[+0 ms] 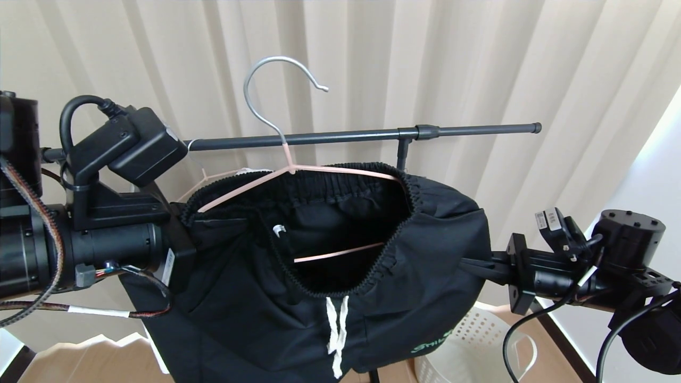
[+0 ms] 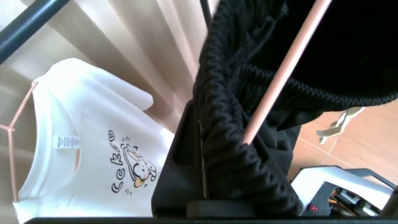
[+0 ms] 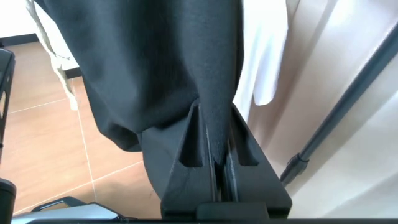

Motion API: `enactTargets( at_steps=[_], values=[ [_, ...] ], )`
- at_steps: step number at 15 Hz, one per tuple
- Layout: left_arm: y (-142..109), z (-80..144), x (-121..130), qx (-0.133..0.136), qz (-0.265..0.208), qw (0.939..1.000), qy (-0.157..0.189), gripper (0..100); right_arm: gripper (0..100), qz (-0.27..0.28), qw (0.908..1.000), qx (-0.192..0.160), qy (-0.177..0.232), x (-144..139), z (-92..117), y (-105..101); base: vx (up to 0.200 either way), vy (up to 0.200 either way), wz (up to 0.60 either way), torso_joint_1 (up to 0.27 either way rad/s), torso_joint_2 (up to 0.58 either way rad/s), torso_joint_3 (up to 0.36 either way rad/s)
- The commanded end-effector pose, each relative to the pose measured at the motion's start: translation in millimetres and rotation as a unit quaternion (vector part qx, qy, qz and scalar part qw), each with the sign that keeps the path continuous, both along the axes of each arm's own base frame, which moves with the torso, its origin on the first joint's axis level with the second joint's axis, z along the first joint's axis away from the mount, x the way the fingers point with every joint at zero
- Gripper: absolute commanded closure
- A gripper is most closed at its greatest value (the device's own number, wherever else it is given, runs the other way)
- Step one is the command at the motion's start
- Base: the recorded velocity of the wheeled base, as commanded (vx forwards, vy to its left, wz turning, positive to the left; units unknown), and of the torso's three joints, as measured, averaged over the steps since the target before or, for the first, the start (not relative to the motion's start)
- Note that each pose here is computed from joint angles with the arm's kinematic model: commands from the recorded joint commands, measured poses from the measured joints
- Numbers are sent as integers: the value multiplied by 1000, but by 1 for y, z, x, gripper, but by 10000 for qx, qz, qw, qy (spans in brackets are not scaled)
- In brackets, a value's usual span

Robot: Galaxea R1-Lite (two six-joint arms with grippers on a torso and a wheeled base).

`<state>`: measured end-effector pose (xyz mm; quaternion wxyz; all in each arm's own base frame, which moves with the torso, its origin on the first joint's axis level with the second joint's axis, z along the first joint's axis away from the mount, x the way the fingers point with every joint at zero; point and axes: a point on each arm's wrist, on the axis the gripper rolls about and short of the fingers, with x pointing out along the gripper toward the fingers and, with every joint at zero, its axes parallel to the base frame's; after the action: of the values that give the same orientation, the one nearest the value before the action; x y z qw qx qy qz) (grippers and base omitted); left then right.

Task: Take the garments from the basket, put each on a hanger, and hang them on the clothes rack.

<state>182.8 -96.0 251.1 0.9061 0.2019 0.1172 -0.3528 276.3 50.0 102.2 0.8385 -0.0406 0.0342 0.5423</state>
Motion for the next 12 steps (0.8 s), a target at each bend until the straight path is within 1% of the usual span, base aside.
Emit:
enactTargets(
  at_steps=[1,5,8,10,12],
  values=[
    [4,-5,0,-3,103,9999,2,100,100,-52,10000,-6,54,3,-4,-3,0,0,0,0,0,0],
    [12,-6,5,-108,347,9993,53,100,100,-105,9999,-10,40,5,-4,-5,0,0,0,0,0,0],
    [16,-6,6,-194,349,9992,86,100,100,-105,9999,-9,69,5,-4,-5,0,0,0,0,0,0],
    [17,-6,6,-194,364,9991,85,100,100,-99,9999,-1,83,5,-3,-5,0,0,0,0,0,0],
    [17,-5,6,-197,379,9991,78,100,100,-122,9996,93,239,5,-2,-5,0,0,0,0,0,0]
  ],
)
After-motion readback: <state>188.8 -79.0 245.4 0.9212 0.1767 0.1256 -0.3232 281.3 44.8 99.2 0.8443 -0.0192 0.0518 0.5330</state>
